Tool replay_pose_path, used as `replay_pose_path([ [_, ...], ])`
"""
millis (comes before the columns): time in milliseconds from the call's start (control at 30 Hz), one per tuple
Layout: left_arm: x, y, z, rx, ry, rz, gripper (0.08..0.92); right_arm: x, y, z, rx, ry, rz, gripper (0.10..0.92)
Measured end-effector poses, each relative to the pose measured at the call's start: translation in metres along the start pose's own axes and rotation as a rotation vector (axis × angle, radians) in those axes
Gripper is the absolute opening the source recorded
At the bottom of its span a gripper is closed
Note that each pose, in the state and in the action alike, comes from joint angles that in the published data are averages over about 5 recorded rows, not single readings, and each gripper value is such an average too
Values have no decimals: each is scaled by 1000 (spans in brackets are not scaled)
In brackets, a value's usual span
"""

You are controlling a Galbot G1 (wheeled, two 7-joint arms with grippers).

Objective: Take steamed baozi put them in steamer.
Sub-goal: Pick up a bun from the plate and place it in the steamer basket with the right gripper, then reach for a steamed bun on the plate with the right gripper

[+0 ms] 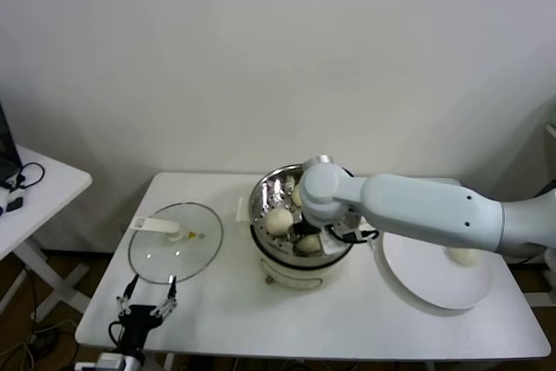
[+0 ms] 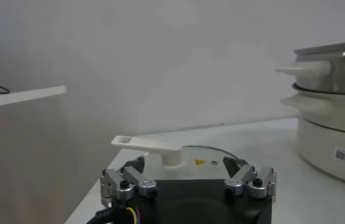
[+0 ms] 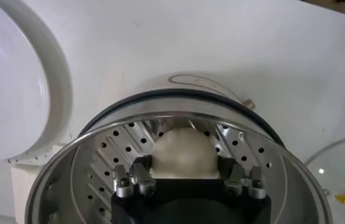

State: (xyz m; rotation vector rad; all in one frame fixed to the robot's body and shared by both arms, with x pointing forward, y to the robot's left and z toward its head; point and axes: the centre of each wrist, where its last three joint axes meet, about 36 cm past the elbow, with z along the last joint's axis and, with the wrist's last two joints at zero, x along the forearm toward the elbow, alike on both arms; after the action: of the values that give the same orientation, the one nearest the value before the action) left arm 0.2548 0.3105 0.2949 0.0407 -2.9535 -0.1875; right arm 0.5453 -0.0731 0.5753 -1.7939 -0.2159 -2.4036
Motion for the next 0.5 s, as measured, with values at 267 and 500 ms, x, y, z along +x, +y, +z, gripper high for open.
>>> replay_pose_path([
  [267, 1, 0, 3, -2, 8, -3, 823, -6, 1, -2, 28, -4, -2, 804],
  [500, 1, -2, 4, -4, 11, -2, 823, -1, 4, -1, 43, 8, 3, 822],
])
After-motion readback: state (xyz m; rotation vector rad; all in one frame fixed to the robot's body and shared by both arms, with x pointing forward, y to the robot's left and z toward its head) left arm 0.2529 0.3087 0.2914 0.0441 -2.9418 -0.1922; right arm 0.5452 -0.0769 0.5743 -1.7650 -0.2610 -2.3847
